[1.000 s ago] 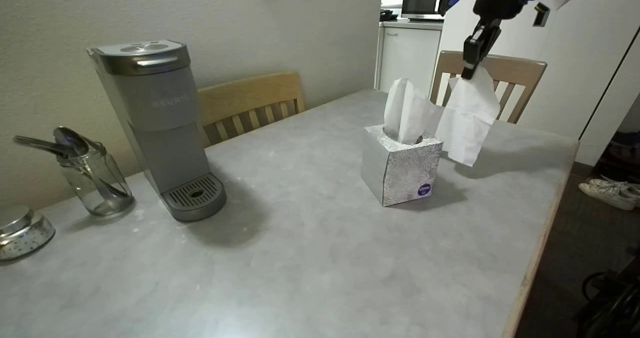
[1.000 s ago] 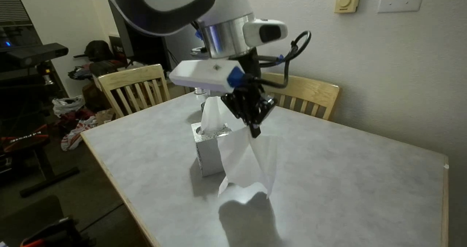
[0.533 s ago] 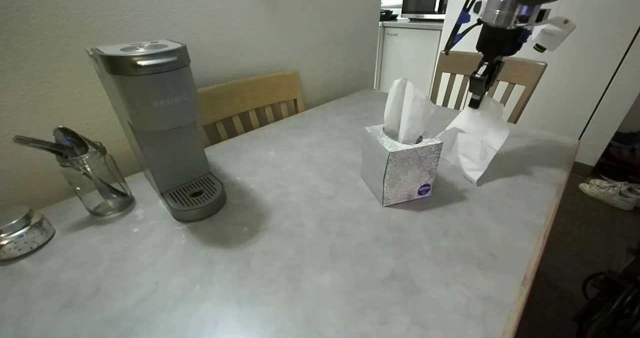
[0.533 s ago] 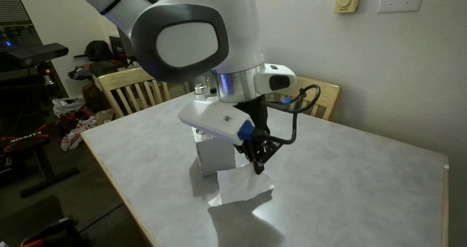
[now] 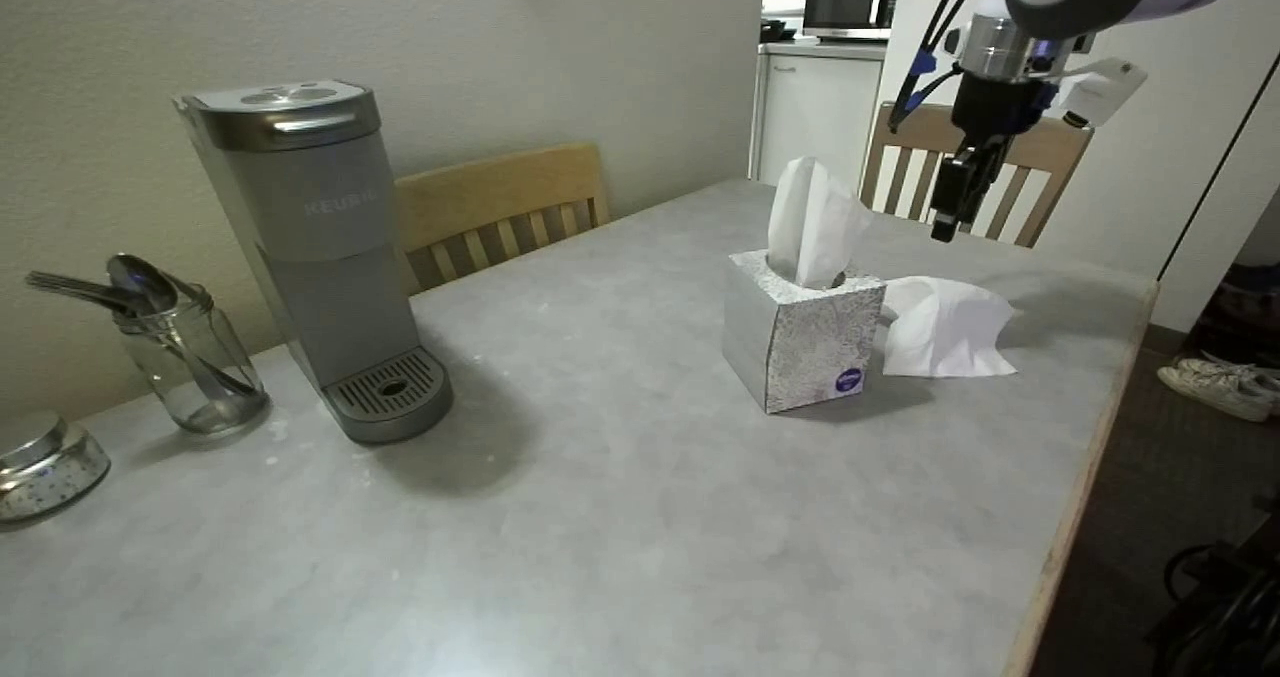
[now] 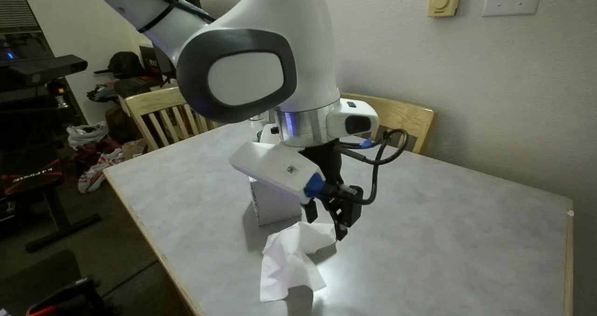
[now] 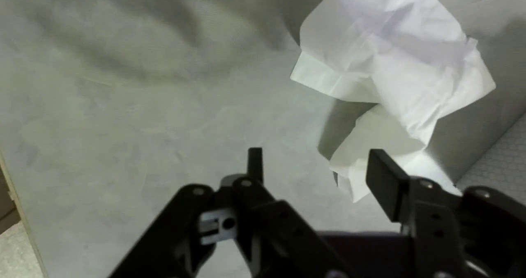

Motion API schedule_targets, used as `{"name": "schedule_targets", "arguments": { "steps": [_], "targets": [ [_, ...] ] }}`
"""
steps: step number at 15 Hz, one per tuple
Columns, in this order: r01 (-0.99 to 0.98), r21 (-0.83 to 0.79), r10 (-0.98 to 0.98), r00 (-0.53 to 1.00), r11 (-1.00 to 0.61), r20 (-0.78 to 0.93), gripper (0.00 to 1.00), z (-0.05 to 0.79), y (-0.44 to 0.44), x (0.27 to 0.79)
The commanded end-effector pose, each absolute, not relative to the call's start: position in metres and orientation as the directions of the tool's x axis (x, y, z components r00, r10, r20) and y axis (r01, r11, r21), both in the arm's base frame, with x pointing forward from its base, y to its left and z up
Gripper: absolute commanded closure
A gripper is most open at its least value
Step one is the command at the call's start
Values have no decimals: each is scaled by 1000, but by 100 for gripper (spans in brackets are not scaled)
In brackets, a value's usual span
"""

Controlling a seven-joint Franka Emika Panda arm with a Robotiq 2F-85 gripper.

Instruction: Take a tissue out of the tissue box and put it on the table

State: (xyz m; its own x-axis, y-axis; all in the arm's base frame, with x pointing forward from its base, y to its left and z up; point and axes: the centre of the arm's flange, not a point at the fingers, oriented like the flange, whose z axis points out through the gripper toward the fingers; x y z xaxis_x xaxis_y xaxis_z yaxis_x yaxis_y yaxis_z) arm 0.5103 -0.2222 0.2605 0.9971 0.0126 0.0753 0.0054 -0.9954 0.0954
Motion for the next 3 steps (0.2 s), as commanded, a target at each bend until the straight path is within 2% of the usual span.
{"name": "schedule_targets", "arguments": {
  "steps": [1, 3],
  "targets": [
    [20, 69, 27, 994, -997, 105, 3, 277, -211, 515],
    [41, 62, 48, 992, -997, 121, 0, 294, -197, 519]
  ]
}}
